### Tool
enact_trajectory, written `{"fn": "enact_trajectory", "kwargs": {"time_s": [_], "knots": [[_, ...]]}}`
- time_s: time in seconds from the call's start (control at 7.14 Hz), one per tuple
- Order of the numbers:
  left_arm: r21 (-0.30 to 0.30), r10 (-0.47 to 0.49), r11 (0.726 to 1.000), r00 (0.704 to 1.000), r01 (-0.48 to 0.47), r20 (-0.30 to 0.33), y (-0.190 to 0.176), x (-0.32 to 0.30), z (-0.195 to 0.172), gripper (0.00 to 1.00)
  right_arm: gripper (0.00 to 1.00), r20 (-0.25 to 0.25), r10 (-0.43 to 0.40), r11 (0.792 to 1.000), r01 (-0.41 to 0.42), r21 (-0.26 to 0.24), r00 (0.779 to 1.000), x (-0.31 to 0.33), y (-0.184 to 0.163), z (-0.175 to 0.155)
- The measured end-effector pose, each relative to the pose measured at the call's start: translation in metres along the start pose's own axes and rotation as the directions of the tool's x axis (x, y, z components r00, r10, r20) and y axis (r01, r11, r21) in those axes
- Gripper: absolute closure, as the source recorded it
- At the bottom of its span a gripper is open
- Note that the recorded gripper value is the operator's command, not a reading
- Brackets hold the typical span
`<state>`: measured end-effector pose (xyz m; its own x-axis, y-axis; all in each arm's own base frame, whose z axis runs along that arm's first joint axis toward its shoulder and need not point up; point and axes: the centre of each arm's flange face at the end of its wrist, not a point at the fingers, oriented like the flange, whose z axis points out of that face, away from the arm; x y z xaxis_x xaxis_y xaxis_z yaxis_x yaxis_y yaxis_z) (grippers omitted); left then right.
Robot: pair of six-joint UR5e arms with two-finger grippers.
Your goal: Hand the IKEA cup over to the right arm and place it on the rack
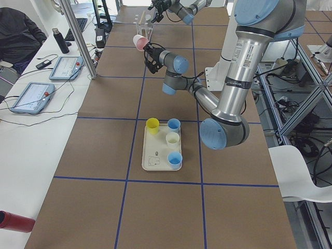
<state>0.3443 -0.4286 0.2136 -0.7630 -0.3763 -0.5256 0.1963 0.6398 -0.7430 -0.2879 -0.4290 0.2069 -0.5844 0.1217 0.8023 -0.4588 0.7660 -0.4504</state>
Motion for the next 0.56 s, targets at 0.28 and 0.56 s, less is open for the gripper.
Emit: {"fn": "enact_trajectory", "kwargs": {"time_s": [0.28, 0.56], "knots": [[-0.012, -0.085, 0.996, 0.995, 0.085, -0.045, 0.036, -0.018, 0.045, 1.00, 0.00, 0.038, 0.023, 1.000, -0.023, -0.001, 0.999, 0.002, 0.013, 0.006], [-0.016, -0.123, 0.992, 0.990, 0.123, -0.067, 0.058, -0.026, 0.076, 1.00, 0.00, 0.043, 0.035, 0.999, -0.035, -0.001, 0.998, 0.007, 0.023, 0.013]]}}
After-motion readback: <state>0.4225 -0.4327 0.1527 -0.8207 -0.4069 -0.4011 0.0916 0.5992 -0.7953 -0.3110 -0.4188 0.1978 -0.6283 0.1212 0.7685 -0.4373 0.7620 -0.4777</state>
